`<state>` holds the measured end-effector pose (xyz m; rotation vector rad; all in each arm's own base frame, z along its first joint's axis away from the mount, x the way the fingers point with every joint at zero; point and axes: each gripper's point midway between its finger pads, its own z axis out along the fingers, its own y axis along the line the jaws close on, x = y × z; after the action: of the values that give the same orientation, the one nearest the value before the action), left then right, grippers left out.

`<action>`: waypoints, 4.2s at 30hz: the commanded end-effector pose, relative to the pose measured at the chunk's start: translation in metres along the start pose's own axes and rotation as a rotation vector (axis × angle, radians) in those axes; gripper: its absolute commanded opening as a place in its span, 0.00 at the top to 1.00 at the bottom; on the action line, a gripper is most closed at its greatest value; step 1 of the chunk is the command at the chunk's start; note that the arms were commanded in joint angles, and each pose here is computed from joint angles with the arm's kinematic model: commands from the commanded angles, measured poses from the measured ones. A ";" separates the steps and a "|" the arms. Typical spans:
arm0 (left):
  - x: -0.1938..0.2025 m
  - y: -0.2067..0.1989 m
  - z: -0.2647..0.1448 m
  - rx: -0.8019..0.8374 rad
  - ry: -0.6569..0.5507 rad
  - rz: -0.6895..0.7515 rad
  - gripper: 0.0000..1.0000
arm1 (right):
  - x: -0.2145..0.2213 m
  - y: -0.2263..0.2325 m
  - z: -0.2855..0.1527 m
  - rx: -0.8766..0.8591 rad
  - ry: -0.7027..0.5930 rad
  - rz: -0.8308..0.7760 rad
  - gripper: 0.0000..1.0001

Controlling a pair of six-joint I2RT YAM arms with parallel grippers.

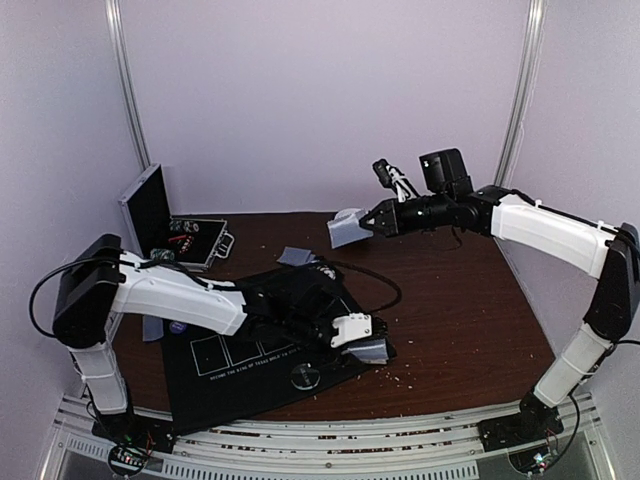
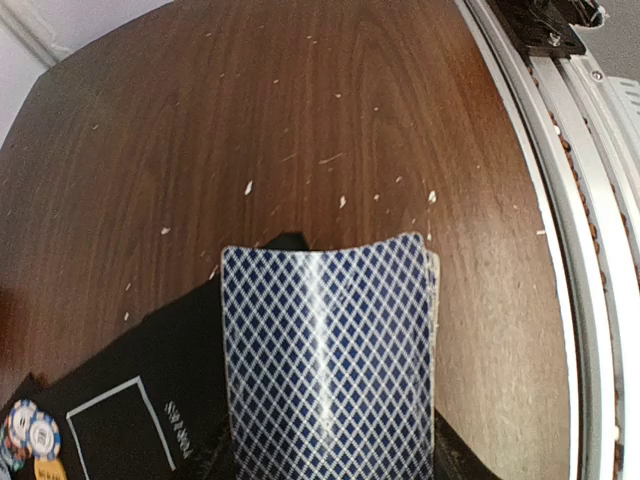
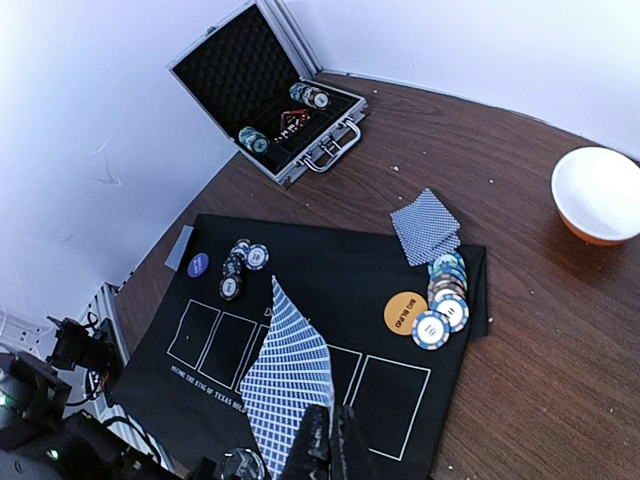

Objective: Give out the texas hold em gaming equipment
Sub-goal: Place the poker card at the center of the board, then pass from the right arm to the left, then distribute the poker card in the small blind area.

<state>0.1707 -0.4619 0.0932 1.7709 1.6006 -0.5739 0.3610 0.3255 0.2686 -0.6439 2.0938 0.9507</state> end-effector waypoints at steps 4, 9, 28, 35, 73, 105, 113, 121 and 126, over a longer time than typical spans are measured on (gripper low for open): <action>-0.021 -0.045 0.057 0.147 -0.021 0.200 0.50 | 0.010 -0.014 -0.020 0.074 -0.010 0.002 1.00; -0.013 -0.054 0.072 0.195 0.008 0.227 0.47 | 0.012 -0.017 -0.019 0.075 0.000 0.003 1.00; -0.096 -0.033 -0.032 0.058 -0.214 0.281 0.07 | 0.014 -0.017 -0.022 0.083 0.047 -0.074 1.00; -0.101 0.026 -0.150 0.052 -0.385 0.009 0.21 | 0.040 -0.010 -0.025 0.048 0.160 -0.226 1.00; 0.006 0.111 -0.175 -0.194 -0.192 -0.556 1.00 | 0.057 0.084 0.018 -0.066 0.117 -0.618 0.42; 0.351 0.085 -0.377 -0.963 0.254 -1.919 1.00 | 0.073 -0.004 0.007 -0.153 0.044 -0.426 0.00; 0.370 0.076 -0.351 -0.899 0.277 -1.922 1.00 | 0.077 -0.011 0.008 -0.152 0.060 -0.413 0.00; 0.371 0.087 -0.349 -0.885 0.259 -1.850 1.00 | 0.081 -0.013 0.011 -0.159 0.088 -0.401 0.00; 0.368 0.091 -0.348 -0.866 0.246 -1.837 1.00 | 0.082 -0.014 0.012 -0.163 0.098 -0.397 0.00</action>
<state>0.2613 0.0409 0.0753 -0.6682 2.7229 -0.2097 0.3239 0.3142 0.1868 -1.1501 1.8902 0.8606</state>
